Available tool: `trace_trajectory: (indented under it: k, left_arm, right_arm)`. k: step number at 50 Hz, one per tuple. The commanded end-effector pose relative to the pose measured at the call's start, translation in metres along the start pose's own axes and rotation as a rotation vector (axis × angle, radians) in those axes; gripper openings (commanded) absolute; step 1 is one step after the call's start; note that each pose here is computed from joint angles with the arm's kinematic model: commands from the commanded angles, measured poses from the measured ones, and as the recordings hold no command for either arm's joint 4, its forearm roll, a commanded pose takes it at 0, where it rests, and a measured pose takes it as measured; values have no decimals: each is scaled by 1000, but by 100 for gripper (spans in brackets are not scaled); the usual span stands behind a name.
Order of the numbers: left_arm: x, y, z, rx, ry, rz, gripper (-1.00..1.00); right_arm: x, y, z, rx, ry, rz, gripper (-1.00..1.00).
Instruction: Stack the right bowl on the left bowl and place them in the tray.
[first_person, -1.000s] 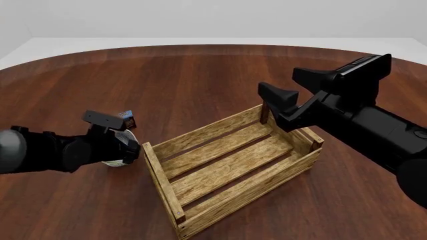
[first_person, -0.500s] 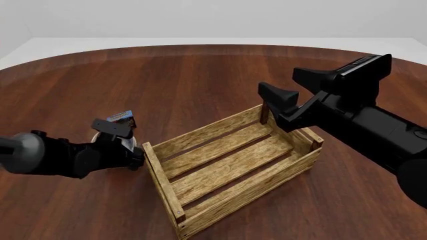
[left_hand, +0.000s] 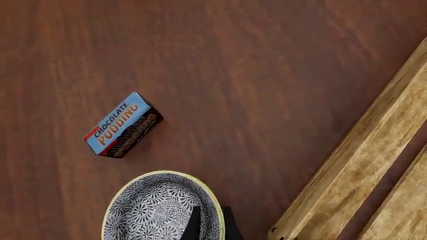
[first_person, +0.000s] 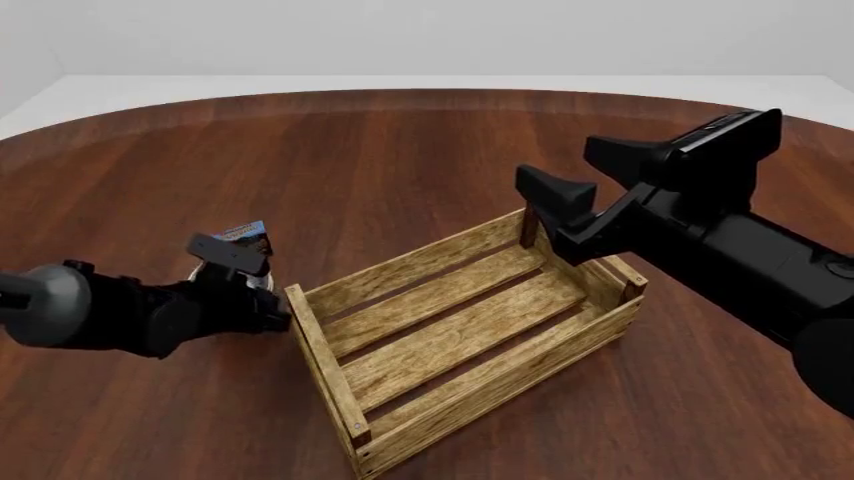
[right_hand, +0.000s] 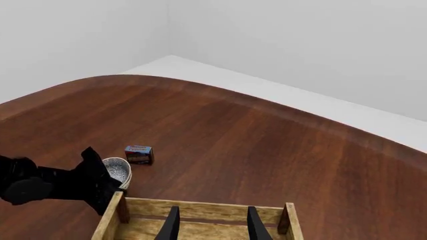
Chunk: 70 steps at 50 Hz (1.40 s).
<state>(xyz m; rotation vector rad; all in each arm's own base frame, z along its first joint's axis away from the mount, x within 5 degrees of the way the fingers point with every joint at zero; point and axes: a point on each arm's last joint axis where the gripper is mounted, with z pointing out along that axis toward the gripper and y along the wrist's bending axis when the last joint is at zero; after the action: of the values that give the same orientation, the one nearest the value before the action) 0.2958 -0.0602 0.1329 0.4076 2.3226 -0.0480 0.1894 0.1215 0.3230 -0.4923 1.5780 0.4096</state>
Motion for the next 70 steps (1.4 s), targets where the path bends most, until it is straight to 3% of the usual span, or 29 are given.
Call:
trace_trajectory:
  k: [1, 10, 36, 45, 51, 56, 60, 70]
  left_arm:
    - [4, -3, -10, -9, 26, -117, -100]
    - [-14, 5, -38, -27, -30, -110, -100]
    - [-53, 4, -89, -22, -142, -82, -100]
    - [-76, -5, -113, 1, -203, -25, -100]
    - [-88, -21, -126, 48, -234, 5, -100]
    - [-92, -26, -129, 62, -246, 34, -100]
    - [-99, -42, -131, 107, -257, 66, -100]
    - [-108, -62, -132, 159, -270, 129, -100]
  right_arm:
    - [0, 0, 0, 1, -1, -1, 100]
    - [-2, 0, -3, 1, -6, -1, 100]
    - [-7, -2, -11, 7, -21, 3, 100]
    - [-9, -4, -15, 16, -29, 4, 100]
    - [-11, -6, -18, 27, -34, 3, 100]
    - [-12, -7, -20, 32, -38, 3, 100]
    - [-13, -10, -22, 49, -43, 3, 100]
    - [-17, -15, -28, 75, -53, 5, 100]
